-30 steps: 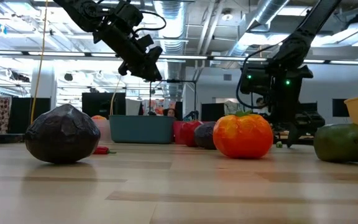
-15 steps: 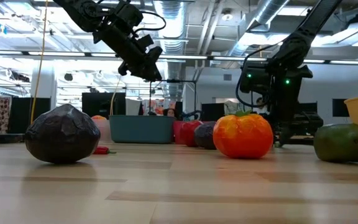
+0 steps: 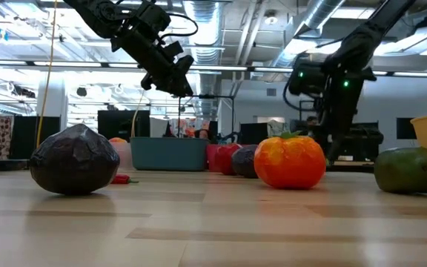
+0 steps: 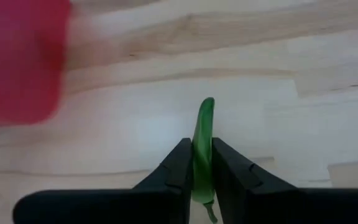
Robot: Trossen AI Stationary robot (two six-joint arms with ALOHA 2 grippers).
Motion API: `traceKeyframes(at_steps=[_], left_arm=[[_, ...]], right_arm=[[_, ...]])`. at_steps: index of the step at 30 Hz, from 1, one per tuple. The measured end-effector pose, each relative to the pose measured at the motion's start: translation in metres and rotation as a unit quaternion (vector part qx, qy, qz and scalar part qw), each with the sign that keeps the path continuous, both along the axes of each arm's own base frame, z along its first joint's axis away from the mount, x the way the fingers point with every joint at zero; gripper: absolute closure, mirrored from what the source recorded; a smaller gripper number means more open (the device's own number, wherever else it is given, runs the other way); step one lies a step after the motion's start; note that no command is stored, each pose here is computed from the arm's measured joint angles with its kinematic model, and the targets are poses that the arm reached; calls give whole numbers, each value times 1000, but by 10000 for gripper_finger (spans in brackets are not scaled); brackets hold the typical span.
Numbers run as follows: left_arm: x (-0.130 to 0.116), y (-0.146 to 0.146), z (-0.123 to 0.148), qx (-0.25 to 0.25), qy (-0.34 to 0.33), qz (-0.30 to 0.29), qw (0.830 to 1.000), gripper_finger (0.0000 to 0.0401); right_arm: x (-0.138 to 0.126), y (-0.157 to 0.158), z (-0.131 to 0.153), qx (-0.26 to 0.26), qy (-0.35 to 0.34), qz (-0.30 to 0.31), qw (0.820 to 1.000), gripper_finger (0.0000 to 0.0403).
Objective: Sort produce into baskets
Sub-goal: Put the green chili pepper into the blue bin
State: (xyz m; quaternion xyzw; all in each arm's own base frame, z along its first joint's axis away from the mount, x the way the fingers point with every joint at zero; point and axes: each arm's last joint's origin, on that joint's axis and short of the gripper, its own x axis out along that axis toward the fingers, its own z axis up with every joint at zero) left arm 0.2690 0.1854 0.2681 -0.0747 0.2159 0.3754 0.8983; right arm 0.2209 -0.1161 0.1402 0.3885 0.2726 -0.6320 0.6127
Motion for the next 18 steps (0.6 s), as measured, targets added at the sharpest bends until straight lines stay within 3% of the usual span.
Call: traceKeyframes(at_steps=[6,10,13,18], left_arm=[[0,0,0,0,0,0,1000,264],[0,0,0,0,0,0,1000,264],[0,0,0,0,0,0,1000,264],[0,0,0,10,10,-7,1000,264]], right_arm=[[-1,8,32,-21,-78,19,997,324],[6,17,56,-65,-163,53,983,324],[21,20,75,-131,-223,108,960,324],[51,21,94,-275,-271,209,899,324]])
